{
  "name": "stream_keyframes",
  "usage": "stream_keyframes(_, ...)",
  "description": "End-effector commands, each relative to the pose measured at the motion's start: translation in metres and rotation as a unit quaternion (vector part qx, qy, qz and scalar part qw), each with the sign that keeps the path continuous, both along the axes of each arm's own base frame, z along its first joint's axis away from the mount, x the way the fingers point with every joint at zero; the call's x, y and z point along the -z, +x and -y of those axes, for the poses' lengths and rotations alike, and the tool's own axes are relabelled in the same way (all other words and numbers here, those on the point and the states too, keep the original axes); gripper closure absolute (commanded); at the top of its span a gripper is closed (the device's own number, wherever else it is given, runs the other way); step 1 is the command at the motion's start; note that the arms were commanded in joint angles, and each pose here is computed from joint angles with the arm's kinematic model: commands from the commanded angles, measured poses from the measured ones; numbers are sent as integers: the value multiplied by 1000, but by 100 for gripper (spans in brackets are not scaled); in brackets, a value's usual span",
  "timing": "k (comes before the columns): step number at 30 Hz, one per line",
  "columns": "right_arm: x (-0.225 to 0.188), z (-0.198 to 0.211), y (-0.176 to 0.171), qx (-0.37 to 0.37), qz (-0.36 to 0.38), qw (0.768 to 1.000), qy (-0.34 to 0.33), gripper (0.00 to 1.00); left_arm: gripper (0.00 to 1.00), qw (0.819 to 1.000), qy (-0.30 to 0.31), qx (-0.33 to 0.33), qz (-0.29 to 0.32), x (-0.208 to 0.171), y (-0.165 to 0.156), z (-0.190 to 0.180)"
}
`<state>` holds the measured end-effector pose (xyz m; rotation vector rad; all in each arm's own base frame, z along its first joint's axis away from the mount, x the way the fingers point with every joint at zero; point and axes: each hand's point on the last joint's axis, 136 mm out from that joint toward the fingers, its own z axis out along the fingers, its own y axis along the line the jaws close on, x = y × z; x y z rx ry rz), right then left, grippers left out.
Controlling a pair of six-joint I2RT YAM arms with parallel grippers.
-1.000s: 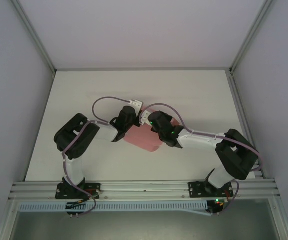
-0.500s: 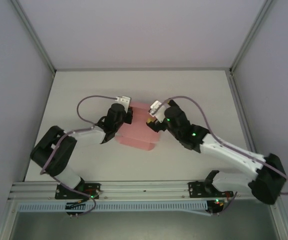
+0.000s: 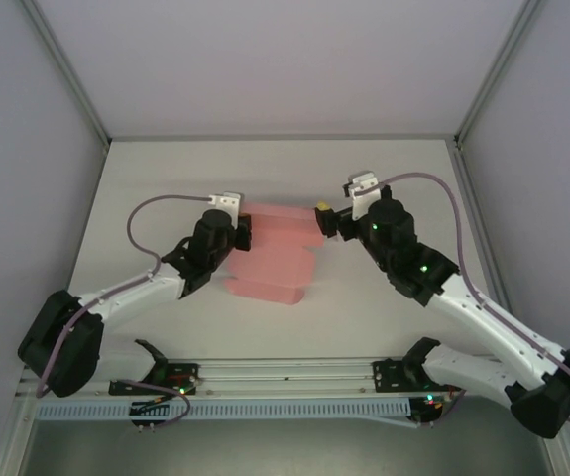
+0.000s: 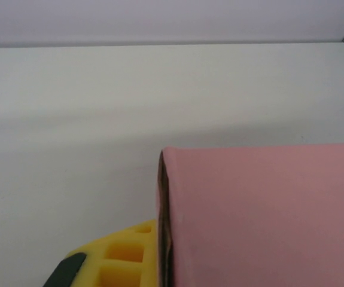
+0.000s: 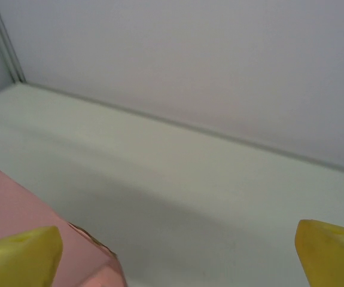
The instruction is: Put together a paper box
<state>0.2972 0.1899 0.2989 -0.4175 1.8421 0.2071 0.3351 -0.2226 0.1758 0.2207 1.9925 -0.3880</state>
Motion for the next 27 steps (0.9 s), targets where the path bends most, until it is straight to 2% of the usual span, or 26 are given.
stream_keyframes(1, 39, 4, -2, 9, -77, 997, -26, 0, 100, 1000, -18, 2, -4, -2, -10, -2)
stream_keyframes(8, 65, -28, -11, -80, -94, 992, 8, 0, 100, 998, -40, 38, 2, -10, -22, 8)
stream_keyframes(14, 72, -49, -9, -116, -95, 988, 43, 0, 100, 997, -54, 54, -6, -8, -28, 18)
stream_keyframes(17, 64, -56, -4, -115, -78, 987, 86, 0, 100, 996, -59, 61, -8, -6, -29, 25)
stream_keyframes(22, 59, -44, 13, -45, -53, 984, 161, 0, 100, 995, -81, 56, -18, -5, -27, 32)
stream_keyframes(25, 62, -43, 13, -31, -64, 976, 204, 0, 100, 994, -94, 51, -28, -4, -26, 35)
stream_keyframes(27, 67, -40, 10, -22, -80, 974, 209, 0, 100, 994, -98, 43, -36, -2, -25, 34)
